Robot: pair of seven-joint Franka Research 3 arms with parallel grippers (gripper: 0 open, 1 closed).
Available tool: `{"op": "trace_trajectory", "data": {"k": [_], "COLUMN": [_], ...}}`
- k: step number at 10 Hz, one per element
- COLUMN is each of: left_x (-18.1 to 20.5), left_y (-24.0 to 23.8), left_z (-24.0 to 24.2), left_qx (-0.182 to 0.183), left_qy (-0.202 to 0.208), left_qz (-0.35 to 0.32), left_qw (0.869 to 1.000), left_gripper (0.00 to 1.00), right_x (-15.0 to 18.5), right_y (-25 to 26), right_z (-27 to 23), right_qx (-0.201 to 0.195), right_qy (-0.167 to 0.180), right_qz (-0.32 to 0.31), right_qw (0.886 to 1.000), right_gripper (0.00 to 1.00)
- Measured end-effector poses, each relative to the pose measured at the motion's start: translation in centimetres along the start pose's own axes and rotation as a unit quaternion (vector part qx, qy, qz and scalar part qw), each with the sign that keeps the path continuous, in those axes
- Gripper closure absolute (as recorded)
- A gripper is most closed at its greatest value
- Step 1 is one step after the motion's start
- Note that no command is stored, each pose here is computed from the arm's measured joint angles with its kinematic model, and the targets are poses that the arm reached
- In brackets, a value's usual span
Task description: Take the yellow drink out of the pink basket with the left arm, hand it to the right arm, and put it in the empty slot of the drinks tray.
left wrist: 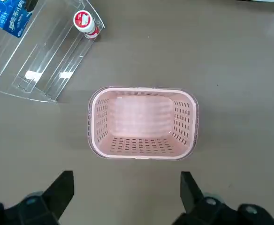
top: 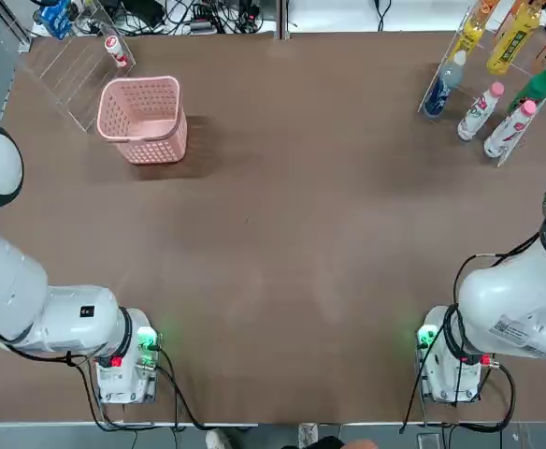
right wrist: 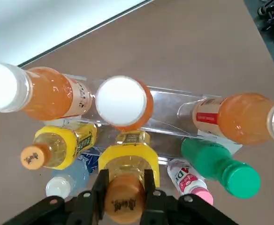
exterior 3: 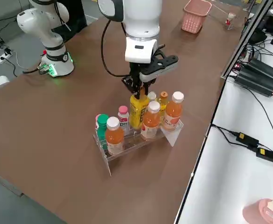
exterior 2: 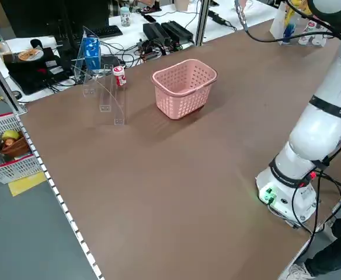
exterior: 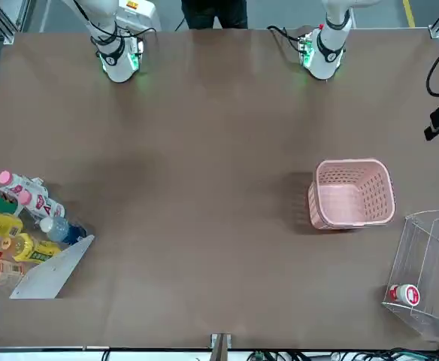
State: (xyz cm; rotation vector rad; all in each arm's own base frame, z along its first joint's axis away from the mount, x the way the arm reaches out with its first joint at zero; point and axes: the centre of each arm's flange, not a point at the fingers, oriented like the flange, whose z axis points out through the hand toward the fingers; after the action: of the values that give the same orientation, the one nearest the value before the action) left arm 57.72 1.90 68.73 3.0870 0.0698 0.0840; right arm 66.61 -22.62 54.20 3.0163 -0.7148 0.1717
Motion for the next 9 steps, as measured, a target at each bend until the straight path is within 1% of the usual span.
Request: {"op": "trace_trajectory", "data": {"k": [2,5,9], "left_x": [0.0,0.0,0.0], "left_y": [0.0,0.0,0.0], "left_z": [0.0,0.0,0.0], "left_qx": [0.000,0.000,0.000], "left_qy": [0.000,0.000,0.000], "left_qz": [0.000,0.000,0.000], "left_qw": [1.000,1.000,1.000], "left_gripper": [0.00,0.00,0.00], "right_x": [0.3,0.8,0.8], "right_y": [0.1,1.1,0.7], "right_z": [1.1,4.7,5.0], "right_qx": [0.000,0.002,0.005], "right_qy": [-0.003,-0.010,-0.011], "right_qz": [0.001,0.010,0.020], "right_qw": [1.000,1.000,1.000], "right_gripper": [0.66,0.66,0.66]}}
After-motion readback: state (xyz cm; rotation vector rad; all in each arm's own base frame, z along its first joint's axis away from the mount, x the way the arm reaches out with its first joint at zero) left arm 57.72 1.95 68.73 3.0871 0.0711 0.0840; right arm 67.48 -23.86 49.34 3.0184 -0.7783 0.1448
